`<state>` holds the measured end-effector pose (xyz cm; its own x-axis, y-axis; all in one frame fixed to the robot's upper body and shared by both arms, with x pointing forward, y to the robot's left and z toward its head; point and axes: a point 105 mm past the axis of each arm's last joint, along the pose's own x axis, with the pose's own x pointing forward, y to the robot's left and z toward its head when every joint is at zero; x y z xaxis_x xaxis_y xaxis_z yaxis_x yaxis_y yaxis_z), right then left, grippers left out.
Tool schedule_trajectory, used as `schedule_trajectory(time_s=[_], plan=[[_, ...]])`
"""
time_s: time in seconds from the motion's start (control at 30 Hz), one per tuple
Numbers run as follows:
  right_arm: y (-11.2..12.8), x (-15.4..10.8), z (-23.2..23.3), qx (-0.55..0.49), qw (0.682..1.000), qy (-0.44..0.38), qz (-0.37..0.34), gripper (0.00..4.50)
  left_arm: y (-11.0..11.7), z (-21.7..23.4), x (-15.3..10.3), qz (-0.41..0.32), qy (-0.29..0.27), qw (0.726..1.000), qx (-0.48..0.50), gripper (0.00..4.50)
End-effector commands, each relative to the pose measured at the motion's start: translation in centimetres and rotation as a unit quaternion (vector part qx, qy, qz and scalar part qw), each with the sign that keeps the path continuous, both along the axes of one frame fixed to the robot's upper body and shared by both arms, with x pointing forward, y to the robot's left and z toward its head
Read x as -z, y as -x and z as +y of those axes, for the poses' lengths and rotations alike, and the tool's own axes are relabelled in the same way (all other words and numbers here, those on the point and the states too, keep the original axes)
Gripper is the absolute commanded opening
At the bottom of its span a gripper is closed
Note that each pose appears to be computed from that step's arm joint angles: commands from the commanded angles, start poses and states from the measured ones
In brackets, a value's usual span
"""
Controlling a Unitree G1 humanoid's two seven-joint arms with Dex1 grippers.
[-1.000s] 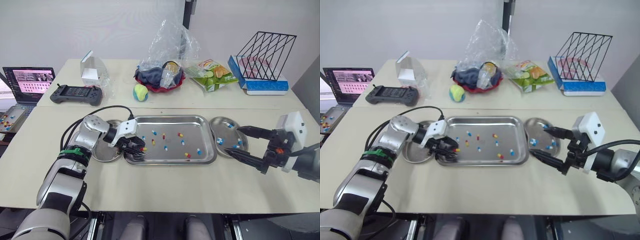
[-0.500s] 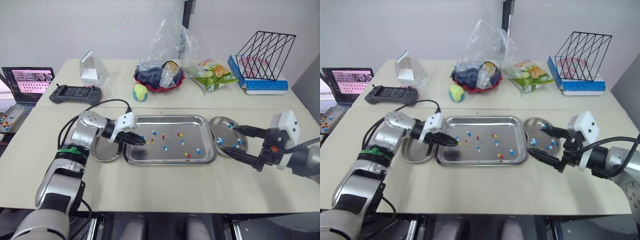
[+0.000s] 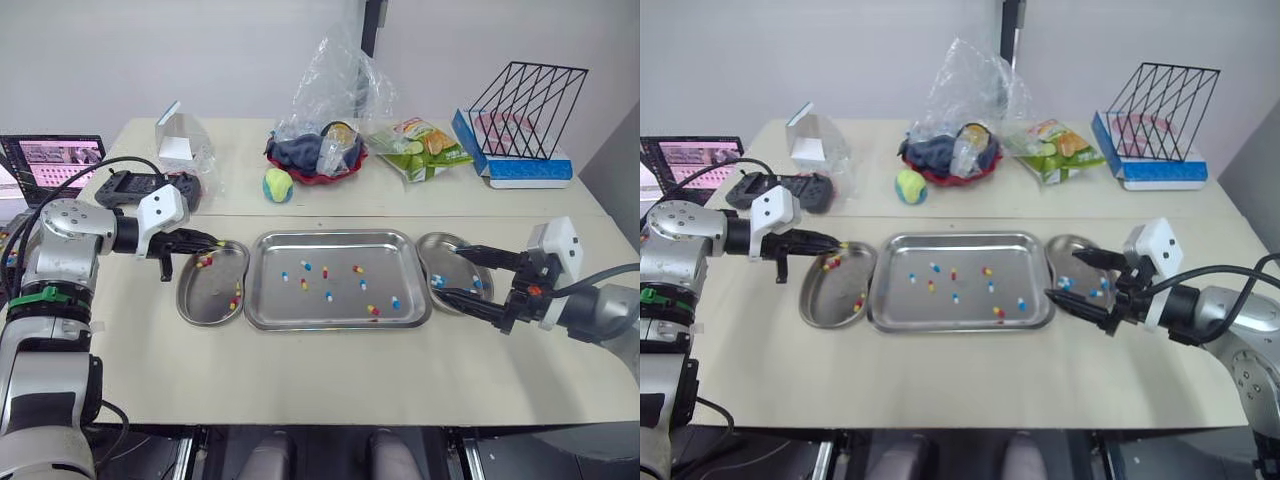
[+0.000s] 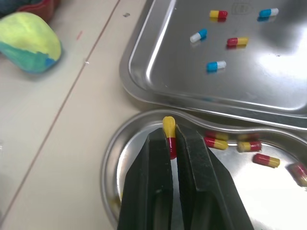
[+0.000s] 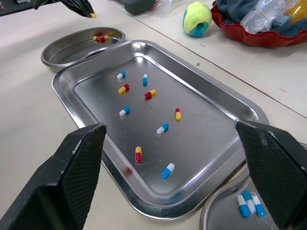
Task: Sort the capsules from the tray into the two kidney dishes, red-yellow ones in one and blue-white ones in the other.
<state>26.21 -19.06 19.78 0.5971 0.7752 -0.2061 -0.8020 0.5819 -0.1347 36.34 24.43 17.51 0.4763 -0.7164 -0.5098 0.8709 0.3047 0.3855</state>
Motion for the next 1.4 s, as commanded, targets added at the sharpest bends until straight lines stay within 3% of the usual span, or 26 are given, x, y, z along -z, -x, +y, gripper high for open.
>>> schedule_trajectory(time_s=[0.03,0.07,0.33,0.5,0.73,0.9,1.13,1.4], plan=[[-0.3,-0.8,0.0,-0.005,1.000,0.005,-0.026,4.50,0.8,0.8,0.1,0.007,-0.005,1.000,-0.003,0.02],[-0.3,-0.8,0.0,-0.005,1.000,0.005,-0.026,4.50,0.9,0.8,0.4,0.017,-0.002,1.000,-0.005,0.02],[-0.9,-1.0,-0.4,-0.006,0.999,0.011,-0.030,4.50,1.2,2.2,-0.7,0.014,0.018,0.999,-0.033,2.71],[-1.5,-0.2,-1.8,0.014,1.000,-0.001,-0.021,4.50,2.2,3.8,-2.5,0.019,0.119,0.990,-0.072,4.40],[-2.3,-0.2,-5.9,0.087,0.992,-0.077,-0.043,4.50,5.6,8.2,-3.0,0.012,0.191,0.970,-0.152,4.47],[-3.1,0.9,-9.9,0.152,0.983,-0.090,-0.058,4.50,7.4,11.3,-3.9,-0.033,0.314,0.921,-0.226,4.47],[-4.2,2.0,-11.9,0.174,0.979,-0.088,-0.056,4.50,9.6,13.0,-0.8,-0.041,0.298,0.910,-0.285,4.47],[-5.3,3.0,-11.3,0.165,0.981,-0.090,-0.042,4.50,10.3,12.0,0.0,-0.034,0.309,0.906,-0.289,4.47]])
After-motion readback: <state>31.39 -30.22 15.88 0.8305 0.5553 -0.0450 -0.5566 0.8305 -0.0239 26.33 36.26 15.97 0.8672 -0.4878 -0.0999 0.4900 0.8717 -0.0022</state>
